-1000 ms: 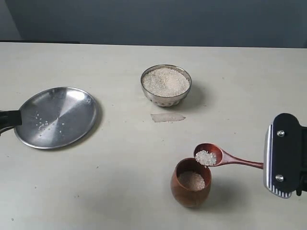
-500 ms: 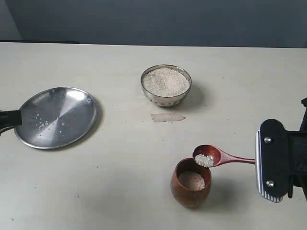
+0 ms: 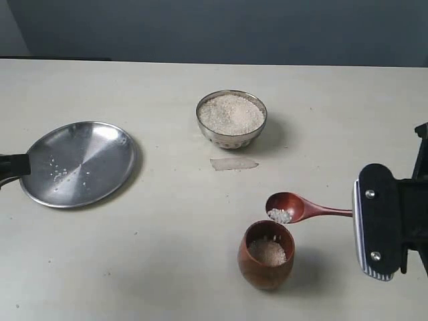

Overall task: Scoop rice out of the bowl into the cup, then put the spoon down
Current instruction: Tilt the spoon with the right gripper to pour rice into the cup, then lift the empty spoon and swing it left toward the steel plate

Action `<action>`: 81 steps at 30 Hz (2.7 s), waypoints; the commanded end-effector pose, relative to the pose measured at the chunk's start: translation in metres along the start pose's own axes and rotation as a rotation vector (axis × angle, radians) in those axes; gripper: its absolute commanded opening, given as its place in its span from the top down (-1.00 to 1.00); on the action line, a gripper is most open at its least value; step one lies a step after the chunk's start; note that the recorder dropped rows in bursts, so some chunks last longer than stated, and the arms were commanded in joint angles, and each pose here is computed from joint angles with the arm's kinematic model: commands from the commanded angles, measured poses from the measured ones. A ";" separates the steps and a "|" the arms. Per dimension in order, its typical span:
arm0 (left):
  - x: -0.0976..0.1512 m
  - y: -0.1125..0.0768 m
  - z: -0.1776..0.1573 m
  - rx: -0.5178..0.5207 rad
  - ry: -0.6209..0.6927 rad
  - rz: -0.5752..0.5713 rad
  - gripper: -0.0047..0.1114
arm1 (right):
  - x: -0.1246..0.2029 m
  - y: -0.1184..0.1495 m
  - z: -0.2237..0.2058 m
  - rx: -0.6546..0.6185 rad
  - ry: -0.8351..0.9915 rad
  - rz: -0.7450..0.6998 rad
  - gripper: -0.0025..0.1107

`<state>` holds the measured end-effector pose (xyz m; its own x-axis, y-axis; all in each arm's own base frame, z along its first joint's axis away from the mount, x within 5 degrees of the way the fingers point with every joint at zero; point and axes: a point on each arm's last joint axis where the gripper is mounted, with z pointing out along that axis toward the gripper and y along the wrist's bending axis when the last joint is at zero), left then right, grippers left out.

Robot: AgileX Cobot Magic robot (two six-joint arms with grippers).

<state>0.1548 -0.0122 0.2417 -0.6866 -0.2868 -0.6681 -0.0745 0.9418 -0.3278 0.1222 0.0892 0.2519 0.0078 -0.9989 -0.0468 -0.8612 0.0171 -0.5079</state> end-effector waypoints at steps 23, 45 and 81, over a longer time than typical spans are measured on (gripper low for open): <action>-0.001 -0.001 0.000 0.004 0.001 0.006 0.91 | -0.007 0.005 -0.006 0.071 0.042 -0.203 0.97; -0.001 -0.001 0.000 0.004 0.001 0.006 0.91 | -0.008 0.003 -0.008 0.112 0.062 -0.256 0.97; -0.001 -0.001 0.000 0.004 0.001 0.006 0.91 | -0.029 -0.002 -0.010 0.157 -0.199 0.261 0.97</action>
<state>0.1548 -0.0122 0.2417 -0.6866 -0.2868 -0.6681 -0.0745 0.9418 -0.3278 0.1182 0.1094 0.2612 -0.0444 -0.9762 -0.2125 -0.7686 0.1692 -0.6169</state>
